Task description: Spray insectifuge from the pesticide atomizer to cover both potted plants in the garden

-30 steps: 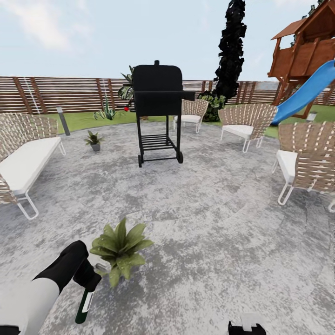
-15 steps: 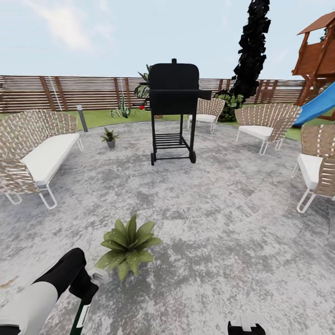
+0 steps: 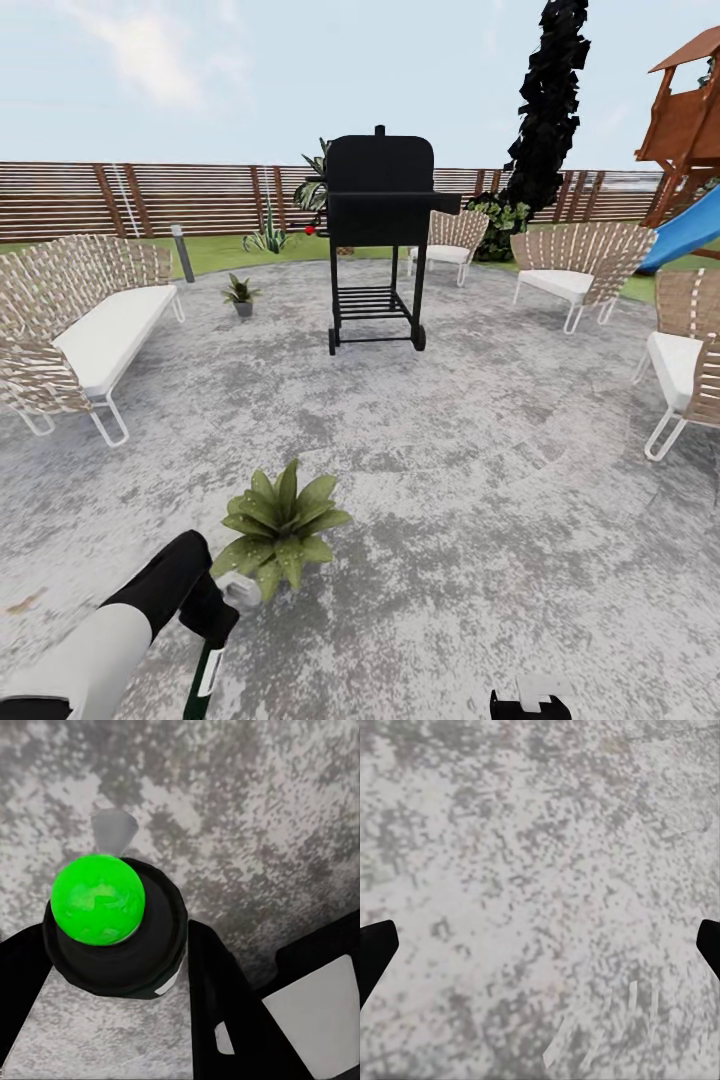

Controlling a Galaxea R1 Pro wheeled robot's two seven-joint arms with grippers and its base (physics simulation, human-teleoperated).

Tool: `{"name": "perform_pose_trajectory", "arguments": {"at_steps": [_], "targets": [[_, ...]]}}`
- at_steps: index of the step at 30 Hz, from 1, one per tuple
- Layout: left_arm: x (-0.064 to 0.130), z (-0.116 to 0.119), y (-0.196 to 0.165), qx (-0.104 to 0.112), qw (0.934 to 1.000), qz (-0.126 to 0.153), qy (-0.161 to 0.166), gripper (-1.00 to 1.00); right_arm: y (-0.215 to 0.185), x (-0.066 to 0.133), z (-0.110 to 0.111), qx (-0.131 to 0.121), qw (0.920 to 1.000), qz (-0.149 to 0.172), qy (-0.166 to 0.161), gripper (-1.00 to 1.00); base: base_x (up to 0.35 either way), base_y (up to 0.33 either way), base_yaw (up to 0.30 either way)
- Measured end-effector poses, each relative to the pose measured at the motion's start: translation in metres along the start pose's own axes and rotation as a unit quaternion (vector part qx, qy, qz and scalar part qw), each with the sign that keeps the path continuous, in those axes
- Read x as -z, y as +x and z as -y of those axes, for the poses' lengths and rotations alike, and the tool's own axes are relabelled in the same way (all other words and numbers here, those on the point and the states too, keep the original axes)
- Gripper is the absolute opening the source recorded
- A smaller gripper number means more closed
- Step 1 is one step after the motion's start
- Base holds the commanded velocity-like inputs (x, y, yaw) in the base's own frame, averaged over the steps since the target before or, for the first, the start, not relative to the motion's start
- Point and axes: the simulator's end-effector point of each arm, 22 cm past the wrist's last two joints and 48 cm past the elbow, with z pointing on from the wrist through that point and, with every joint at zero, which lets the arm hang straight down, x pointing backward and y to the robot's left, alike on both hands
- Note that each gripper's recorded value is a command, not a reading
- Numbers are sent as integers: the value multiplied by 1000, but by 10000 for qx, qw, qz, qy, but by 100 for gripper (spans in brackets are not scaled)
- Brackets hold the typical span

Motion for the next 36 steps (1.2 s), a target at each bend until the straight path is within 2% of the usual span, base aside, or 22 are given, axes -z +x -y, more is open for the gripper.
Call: {"name": "perform_pose_trajectory", "arguments": {"at_steps": [3, 6, 9, 13, 17, 21, 25, 36], "targets": [[4, -8, 2, 43, 10000, 6, -32, -100, 0, 0, 0, 3, 10000, 2, -2, 100, 0, 0, 0], [20, -22, 0, 140, 9999, 90, 20, -100, 0, 0, 1, 2, 10000, 1, 3, 100, 0, 0, 0], [61, -24, -33, 64, 9990, 389, 225, -100, 0, 0, 1, 1, 10000, 3, 13, 100, 0, 0, 5], [99, -37, -59, -66, 9985, 550, 39, -100, 0, 0, 2, -4, 10000, 1, 16, 100, 0, 0, 145], [120, -35, -72, -154, 9979, 627, 112, -100, 0, 0, 2, -4, 10000, 0, 17, 100, 0, 0, 256], [125, -39, -69, -243, 9987, 445, -70, -100, 0, 0, 2, -5, 10000, 1, 20, 100, 17, -2, 263], [122, -41, -65, -215, 9991, 321, -159, -100, 0, 0, 3, 1, 10000, 2, 25, 100, 205, -99, 95], [119, -40, -62, -198, 9993, 285, -153, -100, 11, 1, 6, 51, 9999, -110, 33, 100, 256, -177, 3]]}}
